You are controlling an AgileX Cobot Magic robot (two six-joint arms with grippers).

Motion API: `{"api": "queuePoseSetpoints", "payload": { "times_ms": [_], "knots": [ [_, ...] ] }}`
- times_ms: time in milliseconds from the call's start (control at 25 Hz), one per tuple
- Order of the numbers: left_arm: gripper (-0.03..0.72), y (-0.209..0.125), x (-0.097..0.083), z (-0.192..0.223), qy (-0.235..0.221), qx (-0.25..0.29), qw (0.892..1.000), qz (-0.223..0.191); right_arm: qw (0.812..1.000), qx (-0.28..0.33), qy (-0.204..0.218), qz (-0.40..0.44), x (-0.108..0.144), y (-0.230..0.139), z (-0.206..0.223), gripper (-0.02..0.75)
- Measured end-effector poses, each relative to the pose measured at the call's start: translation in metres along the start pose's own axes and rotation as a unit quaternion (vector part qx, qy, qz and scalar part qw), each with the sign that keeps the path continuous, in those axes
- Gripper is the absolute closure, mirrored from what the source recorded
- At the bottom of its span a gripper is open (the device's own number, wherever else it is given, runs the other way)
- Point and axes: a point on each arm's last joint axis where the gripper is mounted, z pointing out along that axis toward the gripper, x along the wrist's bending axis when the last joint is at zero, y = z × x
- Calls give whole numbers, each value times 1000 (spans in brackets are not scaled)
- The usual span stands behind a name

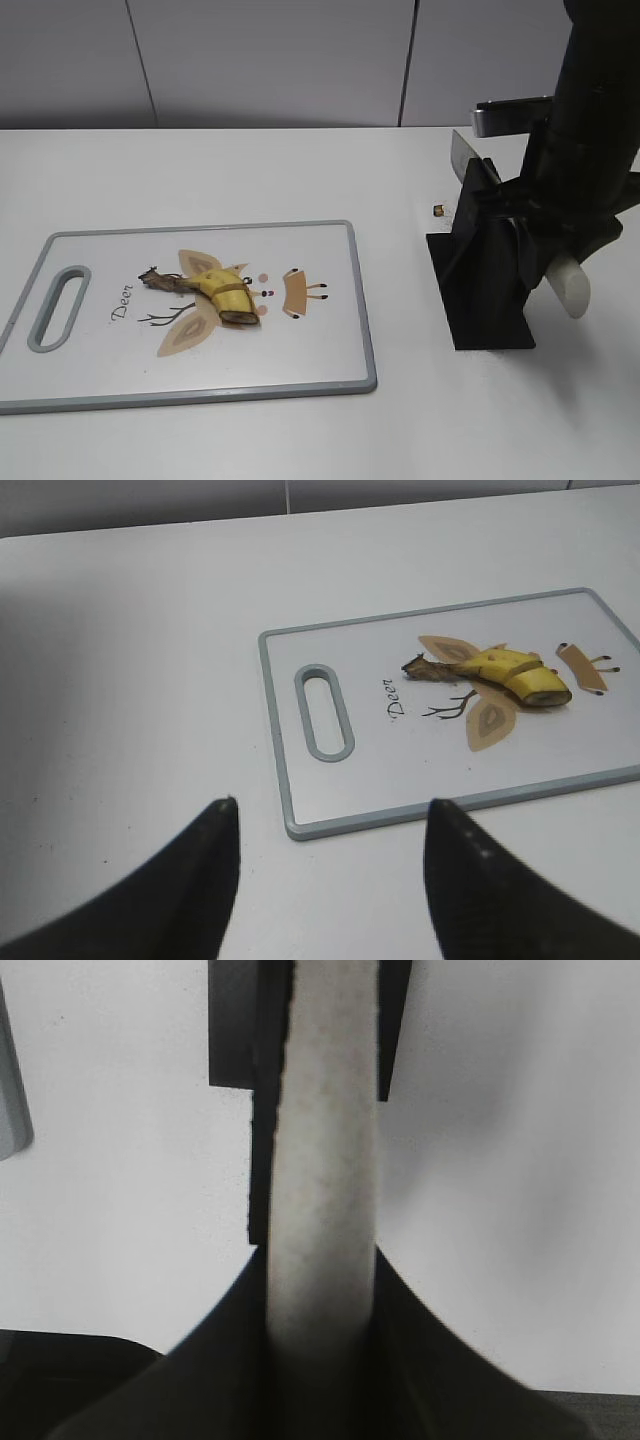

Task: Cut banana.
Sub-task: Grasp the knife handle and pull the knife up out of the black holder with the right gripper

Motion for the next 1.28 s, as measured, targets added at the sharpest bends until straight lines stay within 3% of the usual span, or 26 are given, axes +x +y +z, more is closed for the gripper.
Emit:
{"api": "queuePoseSetpoints", "payload": {
  "times_ms": [440,1280],
  "knots": [
    [143,0,0,0,0,0,1000,0,1000,-4,3,11,0,-1,-3,575],
    [143,0,0,0,0,0,1000,0,993,-110,42,11,-3,-29,-74,577]
  ]
}}
